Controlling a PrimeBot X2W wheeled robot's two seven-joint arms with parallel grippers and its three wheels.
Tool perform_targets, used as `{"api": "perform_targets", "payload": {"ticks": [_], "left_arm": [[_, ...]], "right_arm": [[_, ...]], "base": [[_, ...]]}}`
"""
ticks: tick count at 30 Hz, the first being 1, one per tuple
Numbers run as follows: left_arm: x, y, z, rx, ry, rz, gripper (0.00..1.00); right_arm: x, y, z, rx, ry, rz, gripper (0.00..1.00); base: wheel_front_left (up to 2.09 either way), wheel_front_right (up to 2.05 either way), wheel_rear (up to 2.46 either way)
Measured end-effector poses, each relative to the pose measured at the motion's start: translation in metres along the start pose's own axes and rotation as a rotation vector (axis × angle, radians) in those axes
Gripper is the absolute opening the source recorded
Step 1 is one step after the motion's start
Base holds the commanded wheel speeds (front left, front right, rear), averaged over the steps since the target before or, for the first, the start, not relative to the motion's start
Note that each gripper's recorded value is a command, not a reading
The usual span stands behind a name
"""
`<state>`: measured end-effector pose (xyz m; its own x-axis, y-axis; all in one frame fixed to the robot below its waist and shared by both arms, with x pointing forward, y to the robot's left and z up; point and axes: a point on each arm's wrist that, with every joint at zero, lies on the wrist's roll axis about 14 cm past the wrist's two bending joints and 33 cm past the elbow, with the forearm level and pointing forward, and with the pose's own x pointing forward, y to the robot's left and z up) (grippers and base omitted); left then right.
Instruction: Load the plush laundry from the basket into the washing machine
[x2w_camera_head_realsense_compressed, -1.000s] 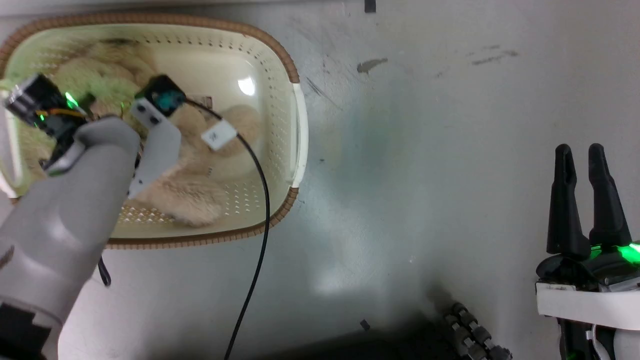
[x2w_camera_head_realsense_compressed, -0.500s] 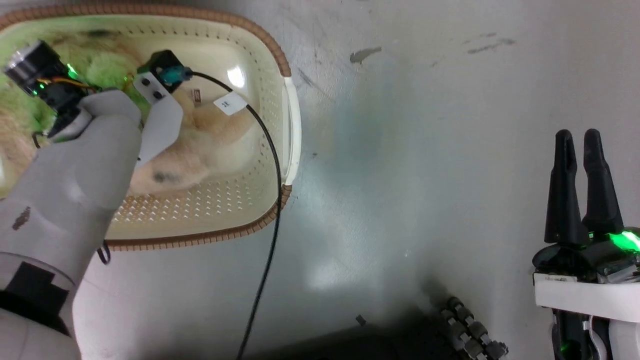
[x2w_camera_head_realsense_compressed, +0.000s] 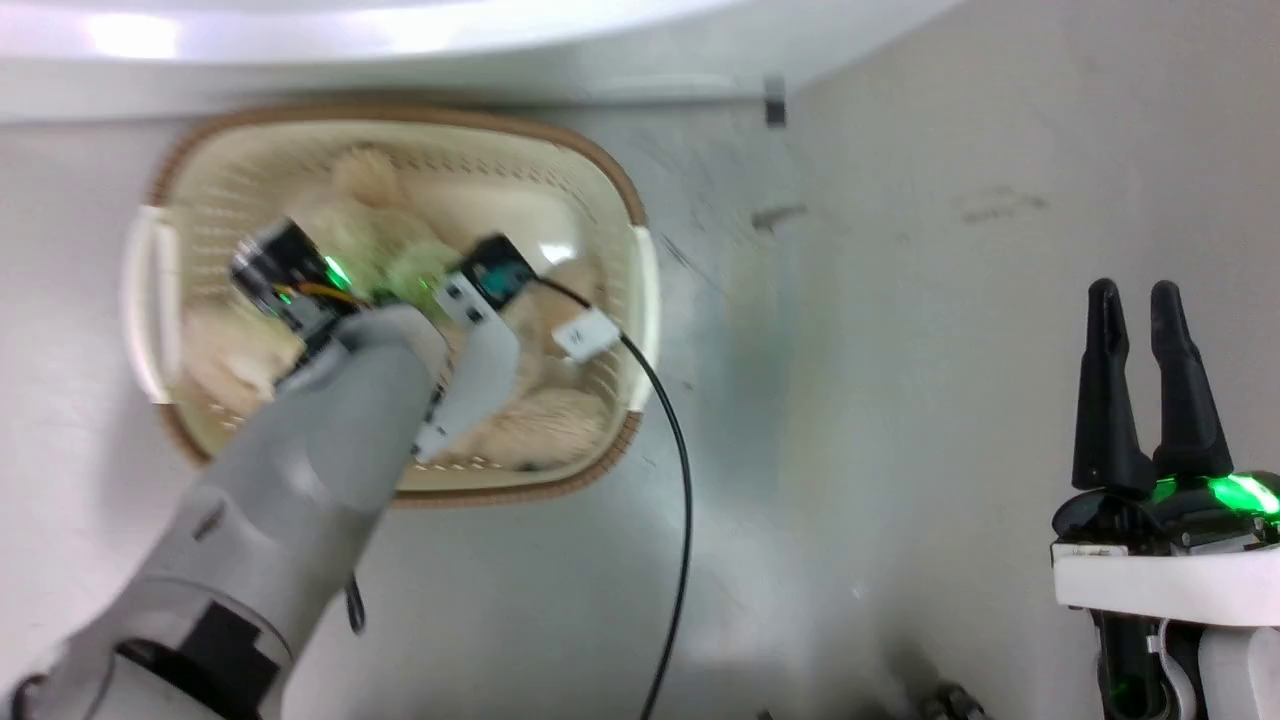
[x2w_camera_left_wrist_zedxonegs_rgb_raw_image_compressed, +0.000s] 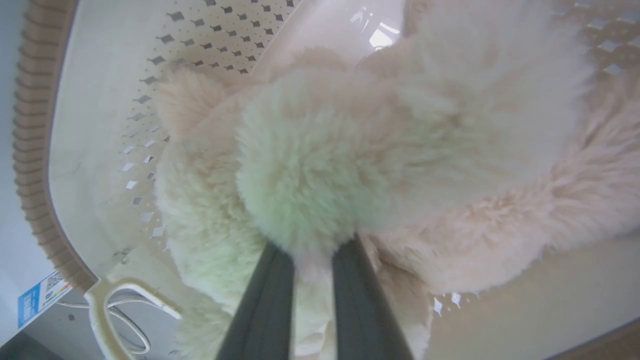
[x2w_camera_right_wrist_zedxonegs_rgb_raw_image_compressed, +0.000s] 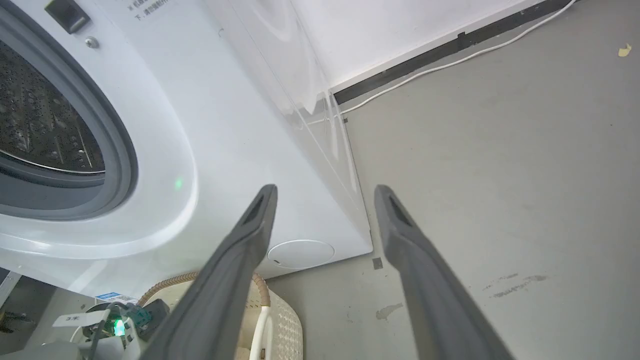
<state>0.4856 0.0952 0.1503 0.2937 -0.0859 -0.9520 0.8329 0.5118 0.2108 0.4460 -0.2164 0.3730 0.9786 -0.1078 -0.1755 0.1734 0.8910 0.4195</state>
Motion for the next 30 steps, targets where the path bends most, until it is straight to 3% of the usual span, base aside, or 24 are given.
{"api": "perform_targets", "payload": {"ticks": [9, 16, 30], "left_arm": [[-0.070, -0.004, 0.025, -0.124, -0.239, 0.051, 0.00], [-0.134, -0.001, 0.033, -0.289, -0.426, 0.121, 0.00], [-0.261, 0.041, 0.021, -0.607, -0.825, 0.400, 0.00]], "right_arm": [[-0.009, 0.029, 0.019, -0.028, -0.036, 0.082, 1.00], [-0.025, 0.057, 0.029, -0.040, -0.046, 0.158, 1.00], [-0.059, 0.111, 0.059, -0.028, -0.112, 0.316, 1.00]], "base": [[0.00, 0.00, 0.00], [0.00, 0.00, 0.00], [0.00, 0.00, 0.00]]}}
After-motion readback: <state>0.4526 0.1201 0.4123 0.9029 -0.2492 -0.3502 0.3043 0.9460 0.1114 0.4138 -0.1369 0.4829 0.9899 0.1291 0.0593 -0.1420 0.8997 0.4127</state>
